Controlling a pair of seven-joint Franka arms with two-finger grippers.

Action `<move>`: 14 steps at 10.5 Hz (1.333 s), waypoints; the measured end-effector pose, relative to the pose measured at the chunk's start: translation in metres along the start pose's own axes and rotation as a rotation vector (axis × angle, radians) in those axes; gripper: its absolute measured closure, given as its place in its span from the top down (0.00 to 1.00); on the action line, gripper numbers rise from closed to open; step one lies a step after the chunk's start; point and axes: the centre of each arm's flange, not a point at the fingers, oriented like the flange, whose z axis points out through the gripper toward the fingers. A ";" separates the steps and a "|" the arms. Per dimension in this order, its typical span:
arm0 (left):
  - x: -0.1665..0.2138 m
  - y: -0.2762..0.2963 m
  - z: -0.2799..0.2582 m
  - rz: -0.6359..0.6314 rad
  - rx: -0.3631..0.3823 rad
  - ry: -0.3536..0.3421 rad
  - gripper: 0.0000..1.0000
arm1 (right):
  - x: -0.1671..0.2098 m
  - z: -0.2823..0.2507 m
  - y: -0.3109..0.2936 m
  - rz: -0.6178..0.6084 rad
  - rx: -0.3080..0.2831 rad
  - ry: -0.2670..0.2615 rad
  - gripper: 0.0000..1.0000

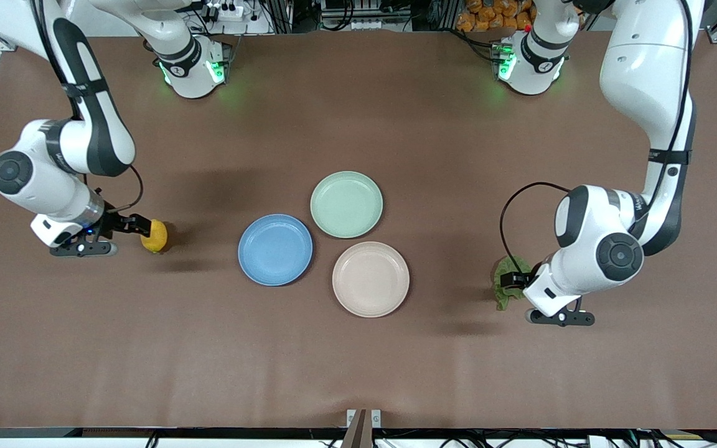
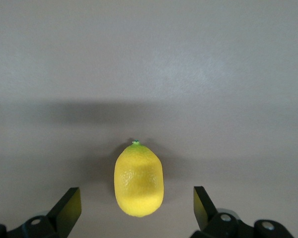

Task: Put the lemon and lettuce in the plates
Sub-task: 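Grasp the lemon with the right gripper while the left gripper grasps the lettuce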

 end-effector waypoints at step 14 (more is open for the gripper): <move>-0.028 0.016 0.098 0.121 0.081 0.045 1.00 | -0.012 0.089 -0.006 -0.011 -0.012 -0.032 0.64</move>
